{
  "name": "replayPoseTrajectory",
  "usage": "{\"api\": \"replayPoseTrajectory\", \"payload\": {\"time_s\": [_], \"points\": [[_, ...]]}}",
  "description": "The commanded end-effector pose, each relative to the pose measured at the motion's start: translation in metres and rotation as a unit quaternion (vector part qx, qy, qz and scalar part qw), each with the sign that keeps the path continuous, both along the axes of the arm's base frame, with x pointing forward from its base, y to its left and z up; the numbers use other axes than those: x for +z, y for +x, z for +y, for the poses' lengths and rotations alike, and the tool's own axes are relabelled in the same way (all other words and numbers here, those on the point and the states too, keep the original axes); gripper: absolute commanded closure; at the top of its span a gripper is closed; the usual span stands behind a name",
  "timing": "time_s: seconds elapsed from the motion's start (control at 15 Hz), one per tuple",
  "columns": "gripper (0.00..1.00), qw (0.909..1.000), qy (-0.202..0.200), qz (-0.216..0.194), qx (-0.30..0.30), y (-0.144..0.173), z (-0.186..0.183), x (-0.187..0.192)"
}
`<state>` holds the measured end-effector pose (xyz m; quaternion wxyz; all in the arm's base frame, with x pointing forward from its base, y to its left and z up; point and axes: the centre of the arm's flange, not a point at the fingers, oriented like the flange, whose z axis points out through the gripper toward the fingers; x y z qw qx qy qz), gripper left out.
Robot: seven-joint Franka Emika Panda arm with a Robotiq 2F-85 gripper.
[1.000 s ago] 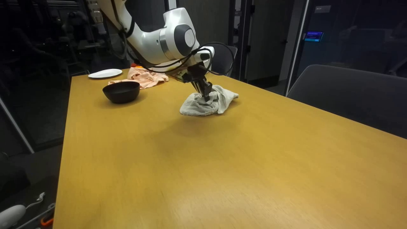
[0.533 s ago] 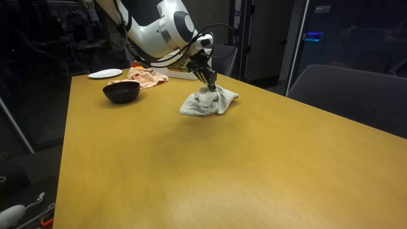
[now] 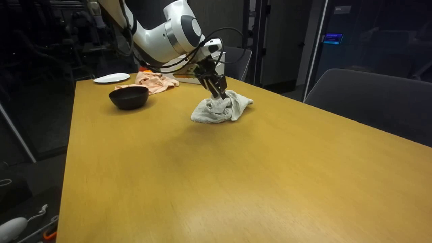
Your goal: Take the toy blocks off of the kitchen towel by picking it up
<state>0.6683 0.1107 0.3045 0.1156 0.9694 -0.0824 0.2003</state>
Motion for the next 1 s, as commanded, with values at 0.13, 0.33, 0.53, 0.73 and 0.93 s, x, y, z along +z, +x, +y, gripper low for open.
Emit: {"api": "replayPoseTrajectory", "payload": {"time_s": [0.13, 0.33, 0.53, 0.73, 0.93], "points": [[0.01, 0.9999, 0.003, 0.007, -0.009, 0.013, -0.006, -0.012], [0.00, 0.9998, 0.009, 0.015, -0.011, 0.014, -0.010, -0.027], [0.00, 0.9996, 0.011, 0.020, -0.014, 0.016, -0.011, -0.036], [0.34, 0.9997, 0.018, 0.018, -0.008, 0.015, -0.009, -0.035], [0.56, 0.9996, 0.021, 0.019, -0.008, 0.014, -0.009, -0.034]]}}
